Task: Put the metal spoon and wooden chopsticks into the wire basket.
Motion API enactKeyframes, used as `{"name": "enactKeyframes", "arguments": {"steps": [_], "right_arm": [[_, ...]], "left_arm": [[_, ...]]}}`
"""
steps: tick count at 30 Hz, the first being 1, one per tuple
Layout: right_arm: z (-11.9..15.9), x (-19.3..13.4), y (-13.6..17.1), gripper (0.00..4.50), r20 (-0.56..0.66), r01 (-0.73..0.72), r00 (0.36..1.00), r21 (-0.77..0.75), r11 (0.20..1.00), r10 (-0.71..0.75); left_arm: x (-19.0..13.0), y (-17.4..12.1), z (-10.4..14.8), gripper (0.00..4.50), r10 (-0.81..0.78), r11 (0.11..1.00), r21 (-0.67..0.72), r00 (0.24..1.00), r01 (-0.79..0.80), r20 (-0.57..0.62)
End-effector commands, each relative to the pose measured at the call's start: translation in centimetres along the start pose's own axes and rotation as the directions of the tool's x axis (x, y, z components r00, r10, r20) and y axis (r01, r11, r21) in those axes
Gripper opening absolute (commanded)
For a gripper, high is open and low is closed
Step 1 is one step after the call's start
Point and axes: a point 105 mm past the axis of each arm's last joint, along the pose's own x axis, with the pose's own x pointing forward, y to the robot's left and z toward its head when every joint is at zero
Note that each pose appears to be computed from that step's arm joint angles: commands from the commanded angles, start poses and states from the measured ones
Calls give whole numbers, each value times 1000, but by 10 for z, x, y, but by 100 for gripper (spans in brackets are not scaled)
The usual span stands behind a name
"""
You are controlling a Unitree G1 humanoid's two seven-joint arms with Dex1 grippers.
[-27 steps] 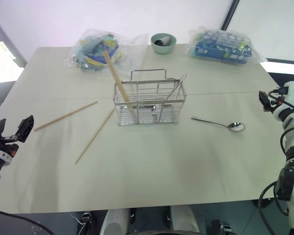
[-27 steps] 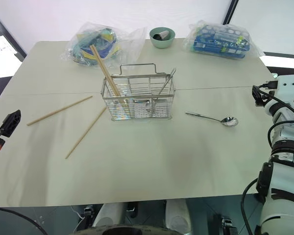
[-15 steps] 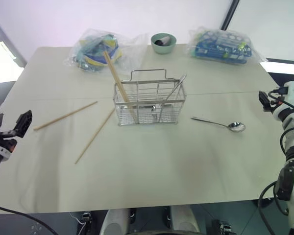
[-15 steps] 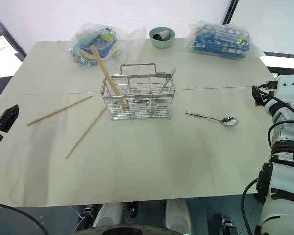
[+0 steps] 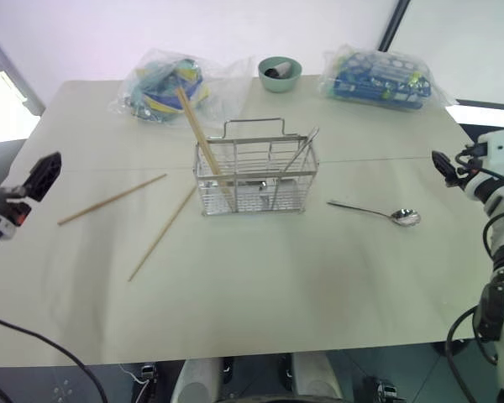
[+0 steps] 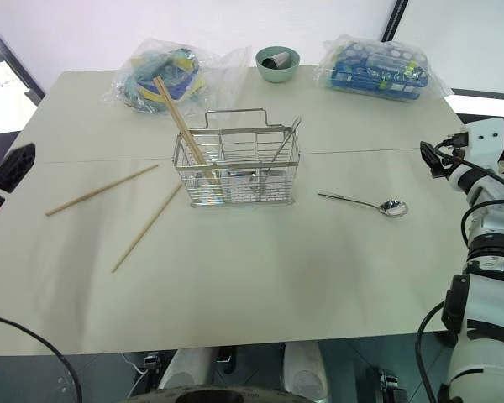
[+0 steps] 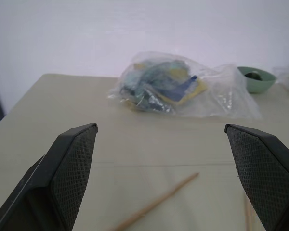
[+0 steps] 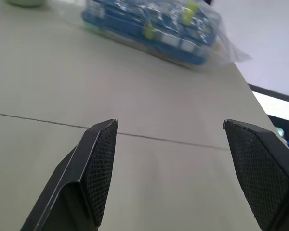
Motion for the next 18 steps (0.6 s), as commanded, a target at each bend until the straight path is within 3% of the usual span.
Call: {"name": "enactKeyframes", "arguments": {"steps": [1,5,9,12,18], "right_arm": [[34,-1,-4,360,48,-78,995,-70,994,82],[40,0,17,360,-20,-289,957,-136,947,289],[42,-1,35,360,-113,-451,893,-192,872,437],[40,-4,53,360,-191,-593,804,-192,782,563],[18,-16,80,360,-368,-785,599,-94,613,711]], "left_arm": [[7,-41,26,445,-215,976,42,976,214,24],[11,-103,35,445,-514,857,18,857,515,-17],[6,-162,18,445,-744,656,31,653,754,-143],[0,-194,10,445,-856,497,-7,488,868,-170],[9,-217,-1,445,-919,361,-47,347,931,-190]]}}
